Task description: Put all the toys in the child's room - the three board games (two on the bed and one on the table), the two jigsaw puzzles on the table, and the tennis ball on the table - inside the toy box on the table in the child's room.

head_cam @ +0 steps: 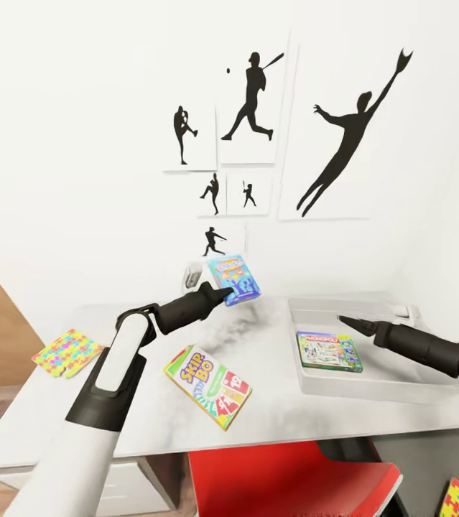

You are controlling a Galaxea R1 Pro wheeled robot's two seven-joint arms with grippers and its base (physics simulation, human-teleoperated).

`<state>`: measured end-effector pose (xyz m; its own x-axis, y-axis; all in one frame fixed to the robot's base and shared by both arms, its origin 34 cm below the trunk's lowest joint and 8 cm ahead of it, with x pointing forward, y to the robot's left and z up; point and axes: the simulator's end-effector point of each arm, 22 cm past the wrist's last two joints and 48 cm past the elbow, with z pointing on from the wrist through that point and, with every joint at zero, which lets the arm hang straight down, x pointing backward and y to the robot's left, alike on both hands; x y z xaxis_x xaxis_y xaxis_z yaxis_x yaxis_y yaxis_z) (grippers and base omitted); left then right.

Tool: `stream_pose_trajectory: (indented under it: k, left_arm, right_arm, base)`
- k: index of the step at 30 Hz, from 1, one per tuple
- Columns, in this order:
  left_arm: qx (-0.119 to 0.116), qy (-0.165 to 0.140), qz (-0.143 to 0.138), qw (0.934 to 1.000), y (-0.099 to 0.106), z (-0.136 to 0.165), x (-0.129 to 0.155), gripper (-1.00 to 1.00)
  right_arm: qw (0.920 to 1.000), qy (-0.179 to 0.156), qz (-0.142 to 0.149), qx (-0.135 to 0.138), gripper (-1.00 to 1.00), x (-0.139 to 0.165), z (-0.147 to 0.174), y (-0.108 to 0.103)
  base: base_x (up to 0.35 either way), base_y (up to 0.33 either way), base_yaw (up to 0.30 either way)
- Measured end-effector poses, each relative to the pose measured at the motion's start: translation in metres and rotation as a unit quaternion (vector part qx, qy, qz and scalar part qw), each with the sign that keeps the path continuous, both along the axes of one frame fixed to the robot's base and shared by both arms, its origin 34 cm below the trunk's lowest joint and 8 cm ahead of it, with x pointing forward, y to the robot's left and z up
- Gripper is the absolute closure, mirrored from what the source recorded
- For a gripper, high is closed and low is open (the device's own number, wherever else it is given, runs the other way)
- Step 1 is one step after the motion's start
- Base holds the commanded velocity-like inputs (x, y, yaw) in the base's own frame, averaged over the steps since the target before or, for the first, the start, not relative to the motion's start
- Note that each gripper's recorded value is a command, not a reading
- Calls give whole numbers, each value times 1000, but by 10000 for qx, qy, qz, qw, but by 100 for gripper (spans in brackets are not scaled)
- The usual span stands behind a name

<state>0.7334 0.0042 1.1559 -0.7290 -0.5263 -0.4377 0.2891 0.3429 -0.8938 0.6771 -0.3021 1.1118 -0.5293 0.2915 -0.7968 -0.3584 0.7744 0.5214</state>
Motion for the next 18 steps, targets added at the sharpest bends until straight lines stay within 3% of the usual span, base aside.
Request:
stream_pose_trajectory:
  k: [12, 18]
  left_arm:
    - [1, 25, 20, 10000, 0, 0, 1, 100]
    - [-3, 5, 38, 10000, 2, 3, 2, 100]
  right_arm:
    - [10000, 17, 19, 44, -100, -2, 4, 0]
    - [10000, 8, 20, 52, -100, -3, 6, 0]
  base:
    - [0, 2, -267]
    - [-46, 118, -235]
